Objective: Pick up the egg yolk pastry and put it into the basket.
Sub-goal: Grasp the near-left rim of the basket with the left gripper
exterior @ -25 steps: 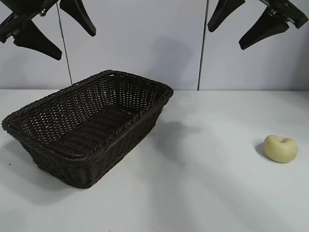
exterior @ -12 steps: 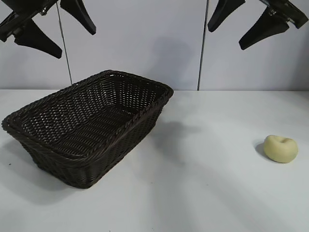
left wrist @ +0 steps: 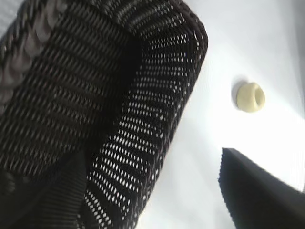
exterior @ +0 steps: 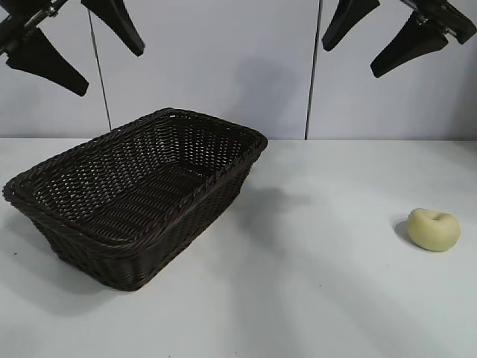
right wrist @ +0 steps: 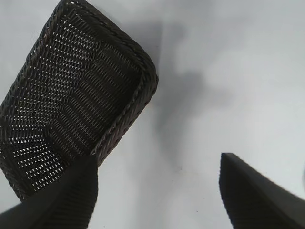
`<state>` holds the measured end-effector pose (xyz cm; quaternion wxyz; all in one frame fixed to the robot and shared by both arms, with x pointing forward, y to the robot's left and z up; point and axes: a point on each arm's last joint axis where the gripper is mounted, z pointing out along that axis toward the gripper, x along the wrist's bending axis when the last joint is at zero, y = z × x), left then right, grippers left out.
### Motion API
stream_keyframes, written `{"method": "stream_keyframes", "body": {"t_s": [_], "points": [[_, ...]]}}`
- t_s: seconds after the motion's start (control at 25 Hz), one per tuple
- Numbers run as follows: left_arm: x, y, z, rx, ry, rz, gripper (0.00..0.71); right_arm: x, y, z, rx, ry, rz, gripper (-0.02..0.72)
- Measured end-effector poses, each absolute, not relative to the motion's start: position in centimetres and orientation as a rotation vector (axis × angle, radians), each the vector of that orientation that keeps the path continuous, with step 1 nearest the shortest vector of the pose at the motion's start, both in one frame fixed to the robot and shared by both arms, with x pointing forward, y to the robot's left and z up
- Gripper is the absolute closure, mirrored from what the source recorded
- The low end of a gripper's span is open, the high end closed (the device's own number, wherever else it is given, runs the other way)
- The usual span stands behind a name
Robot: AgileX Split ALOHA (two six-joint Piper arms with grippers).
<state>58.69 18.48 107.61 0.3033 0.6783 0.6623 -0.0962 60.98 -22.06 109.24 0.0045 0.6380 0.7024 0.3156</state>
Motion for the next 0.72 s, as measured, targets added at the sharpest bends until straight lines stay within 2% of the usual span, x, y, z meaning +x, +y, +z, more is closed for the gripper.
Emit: {"method": "stream_keyframes", "body": {"t_s": [0.24, 0.44, 0.72], "points": [[56.0, 19.6, 107.8, 1.788, 1.872, -0.228, 0.164, 61.0, -22.1, 109.2, 1.999, 2.202, 0.987, 0.185], [52.7, 20.9, 106.0, 1.744, 2.042, -0.224, 0.168, 61.0, -22.1, 109.2, 1.999, 2.202, 0.987, 0.185], [49.8, 22.0, 102.9, 1.514, 2.243, -0.220, 0.168, 61.0, -22.1, 109.2, 1.999, 2.202, 0.986, 0.185]]}}
